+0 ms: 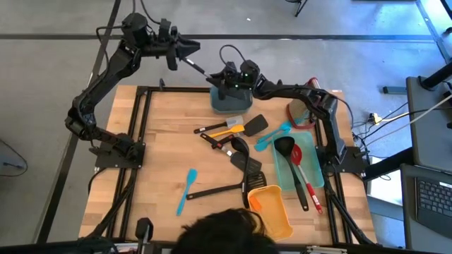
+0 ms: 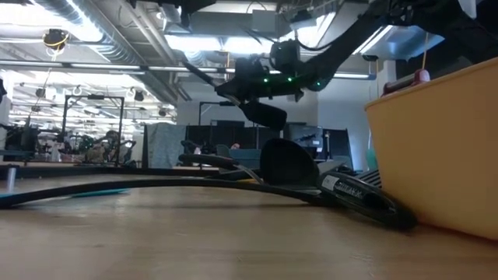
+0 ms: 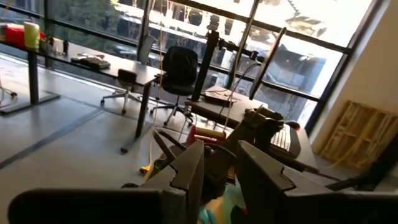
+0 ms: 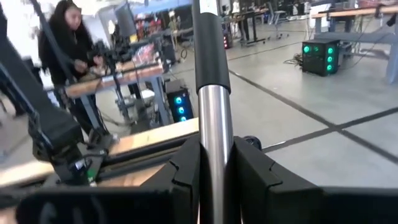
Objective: Pick & Place Kitchen Items
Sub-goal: Put the large black spatula into the blue bin
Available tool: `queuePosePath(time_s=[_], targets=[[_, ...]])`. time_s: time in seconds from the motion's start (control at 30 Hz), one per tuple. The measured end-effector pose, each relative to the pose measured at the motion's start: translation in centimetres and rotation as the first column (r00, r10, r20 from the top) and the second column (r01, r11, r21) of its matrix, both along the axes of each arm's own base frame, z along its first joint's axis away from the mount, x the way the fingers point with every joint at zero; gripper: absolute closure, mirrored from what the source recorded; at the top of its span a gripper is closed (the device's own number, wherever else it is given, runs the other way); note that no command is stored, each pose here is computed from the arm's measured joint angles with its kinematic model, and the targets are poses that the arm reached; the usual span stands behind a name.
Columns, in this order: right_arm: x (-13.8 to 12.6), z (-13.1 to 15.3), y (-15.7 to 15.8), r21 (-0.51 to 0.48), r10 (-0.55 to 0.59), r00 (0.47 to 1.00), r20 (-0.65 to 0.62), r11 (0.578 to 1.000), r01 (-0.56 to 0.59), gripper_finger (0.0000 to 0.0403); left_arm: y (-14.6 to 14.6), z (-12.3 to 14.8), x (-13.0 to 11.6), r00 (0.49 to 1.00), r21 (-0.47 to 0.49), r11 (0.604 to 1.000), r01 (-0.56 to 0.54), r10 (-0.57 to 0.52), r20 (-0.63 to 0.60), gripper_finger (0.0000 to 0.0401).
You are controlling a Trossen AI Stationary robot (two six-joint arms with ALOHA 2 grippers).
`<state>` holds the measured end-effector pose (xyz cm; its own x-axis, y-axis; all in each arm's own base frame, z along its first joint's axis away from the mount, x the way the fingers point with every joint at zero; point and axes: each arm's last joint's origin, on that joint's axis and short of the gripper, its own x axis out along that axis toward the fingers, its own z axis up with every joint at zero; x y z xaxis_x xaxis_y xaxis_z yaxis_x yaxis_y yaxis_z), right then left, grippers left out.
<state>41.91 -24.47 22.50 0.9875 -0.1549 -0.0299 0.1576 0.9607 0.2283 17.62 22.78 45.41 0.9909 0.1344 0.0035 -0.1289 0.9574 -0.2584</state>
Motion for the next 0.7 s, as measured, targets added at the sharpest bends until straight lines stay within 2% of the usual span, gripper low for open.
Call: queuePosePath(time_s=[0.07,0.2,0.37,0.5,0.63,0.7], targets=[[-0.4,-0.9,0.3,0.037,-0.006,1.000,0.014,0.999,0.006,0.0336,0.0,-0.2,0.0,1.000,-0.002,1.000,0.004,-0.004,-0.013,0.0311],[-0.6,-3.5,1.7,0.082,-0.031,0.998,-0.050,0.996,0.035,0.0336,0.0,-0.5,0.0,0.999,-0.002,1.000,0.005,-0.005,-0.040,0.0311],[-0.7,-2.9,1.8,0.104,-0.045,0.999,0.031,0.994,0.041,0.0336,0.0,-0.6,0.0,0.999,0.006,1.000,0.003,-0.003,-0.045,0.0311],[-1.1,-3.0,0.8,0.252,-0.163,0.986,0.035,0.956,0.150,0.0336,0.0,-0.6,0.0,0.999,-0.002,1.000,0.003,-0.003,-0.043,0.0311],[-1.5,-3.6,0.3,0.301,-0.243,0.970,-0.016,0.924,0.236,0.0336,-0.2,-0.6,0.1,0.999,-0.015,1.000,0.013,-0.014,-0.041,0.0311],[-1.5,-3.6,0.2,0.332,-0.255,0.967,-0.015,0.911,0.245,0.0336,-0.3,-0.5,0.4,0.999,-0.014,1.000,0.023,-0.023,-0.040,0.0311]])
